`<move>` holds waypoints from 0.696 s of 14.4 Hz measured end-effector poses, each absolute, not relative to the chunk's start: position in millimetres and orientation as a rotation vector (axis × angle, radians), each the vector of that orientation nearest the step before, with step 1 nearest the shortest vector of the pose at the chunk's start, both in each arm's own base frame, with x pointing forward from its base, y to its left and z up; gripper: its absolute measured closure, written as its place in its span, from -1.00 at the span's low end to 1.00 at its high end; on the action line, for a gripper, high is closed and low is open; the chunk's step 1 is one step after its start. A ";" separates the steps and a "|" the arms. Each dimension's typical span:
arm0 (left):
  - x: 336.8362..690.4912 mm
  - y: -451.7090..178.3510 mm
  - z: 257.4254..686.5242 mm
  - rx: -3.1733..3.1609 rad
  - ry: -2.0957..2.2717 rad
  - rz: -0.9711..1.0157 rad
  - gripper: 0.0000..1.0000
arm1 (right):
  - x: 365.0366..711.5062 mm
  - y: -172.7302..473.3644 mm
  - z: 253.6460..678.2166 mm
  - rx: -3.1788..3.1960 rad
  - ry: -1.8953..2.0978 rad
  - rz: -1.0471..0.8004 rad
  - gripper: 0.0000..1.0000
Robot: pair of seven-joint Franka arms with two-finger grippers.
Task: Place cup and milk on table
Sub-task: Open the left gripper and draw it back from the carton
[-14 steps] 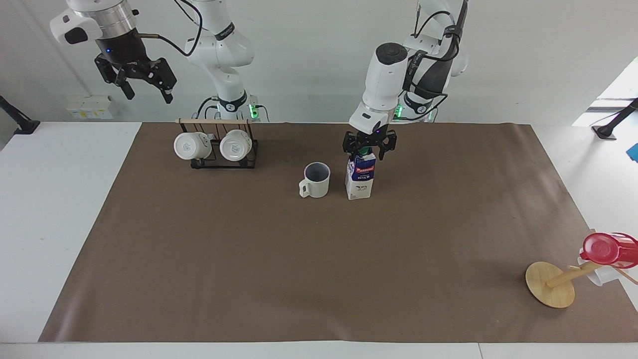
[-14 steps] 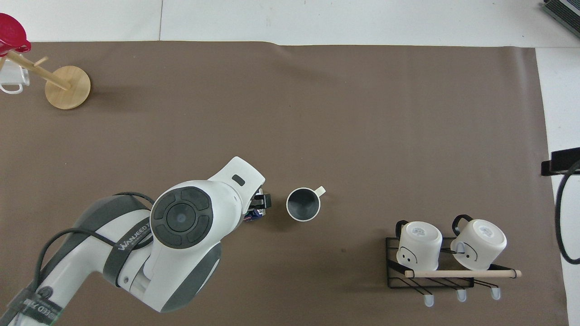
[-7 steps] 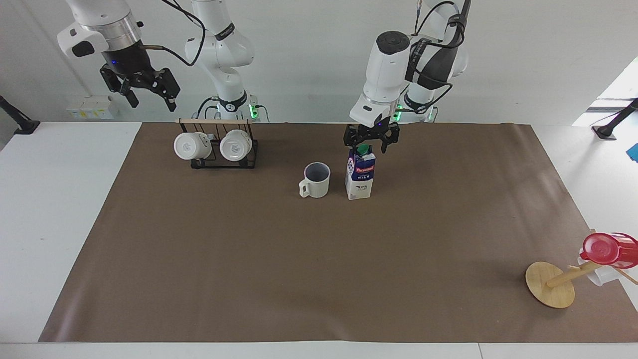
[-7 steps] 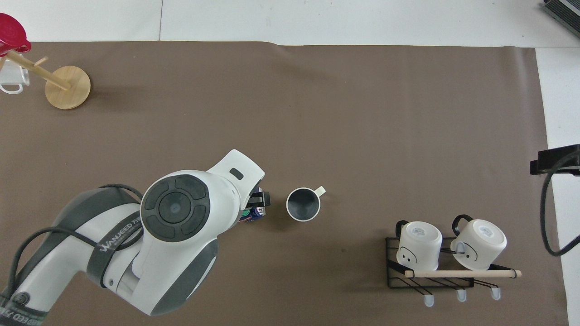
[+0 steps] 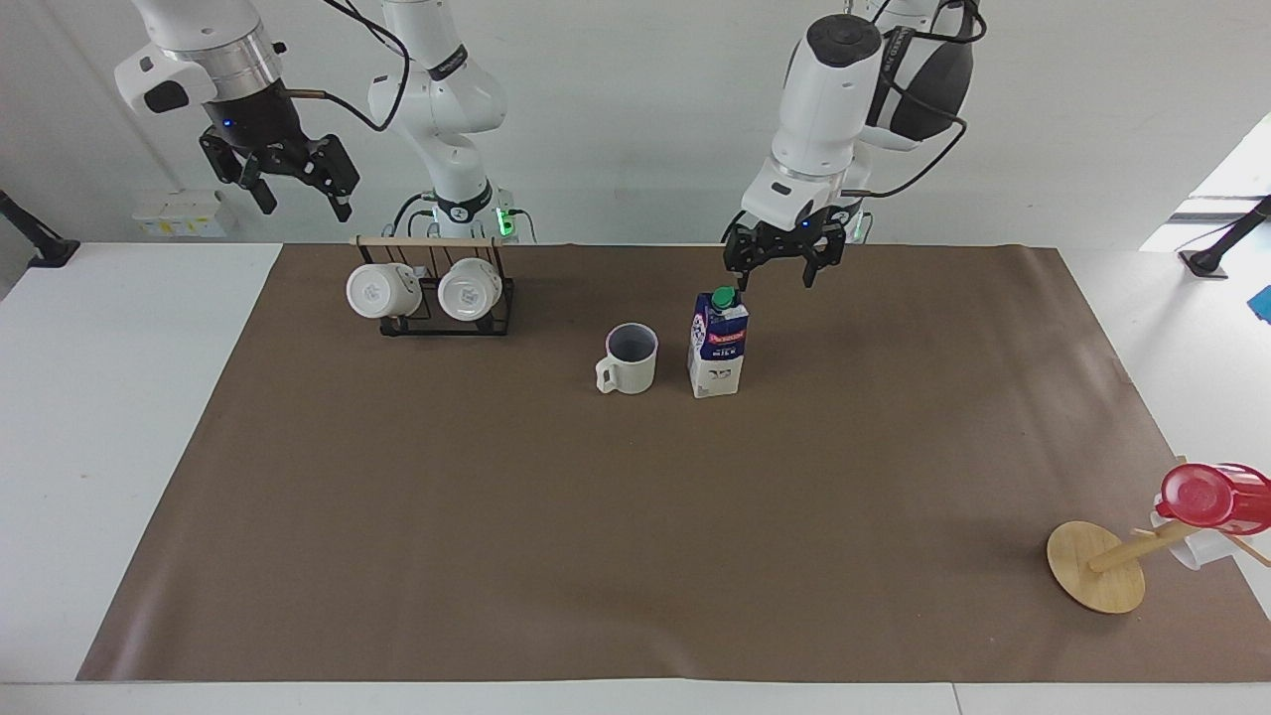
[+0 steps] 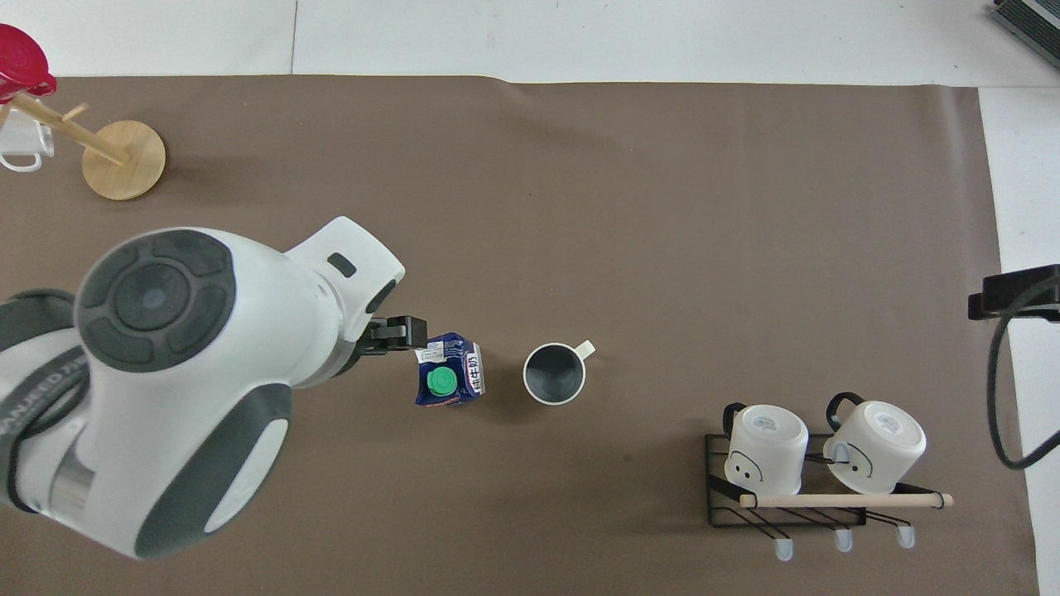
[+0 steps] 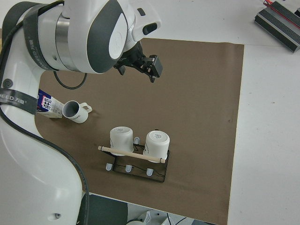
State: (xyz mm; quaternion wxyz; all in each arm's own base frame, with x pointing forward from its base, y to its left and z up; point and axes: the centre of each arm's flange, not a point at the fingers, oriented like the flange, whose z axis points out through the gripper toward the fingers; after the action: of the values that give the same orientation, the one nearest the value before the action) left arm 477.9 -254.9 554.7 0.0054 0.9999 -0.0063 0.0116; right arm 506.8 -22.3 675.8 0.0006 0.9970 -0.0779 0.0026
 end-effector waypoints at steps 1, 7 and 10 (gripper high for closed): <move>486.1 -234.5 560.9 3.132 -0.047 0.032 -1.00 | 506.8 -22.3 675.8 3.131 -0.245 0.008 -1.00; 519.1 -105.9 618.0 3.126 -0.190 0.080 -1.00 | 506.8 -22.3 675.8 3.131 -0.245 0.008 -1.00; 521.5 -77.0 632.7 3.127 -0.211 0.085 -1.00 | 506.8 -22.3 675.8 3.131 -0.245 0.008 -1.00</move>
State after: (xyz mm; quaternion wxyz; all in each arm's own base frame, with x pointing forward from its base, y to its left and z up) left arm 521.5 -77.0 632.7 0.0032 0.9974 -0.0674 0.0271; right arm 506.8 -22.3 675.8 0.0006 0.9970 -0.0779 0.0026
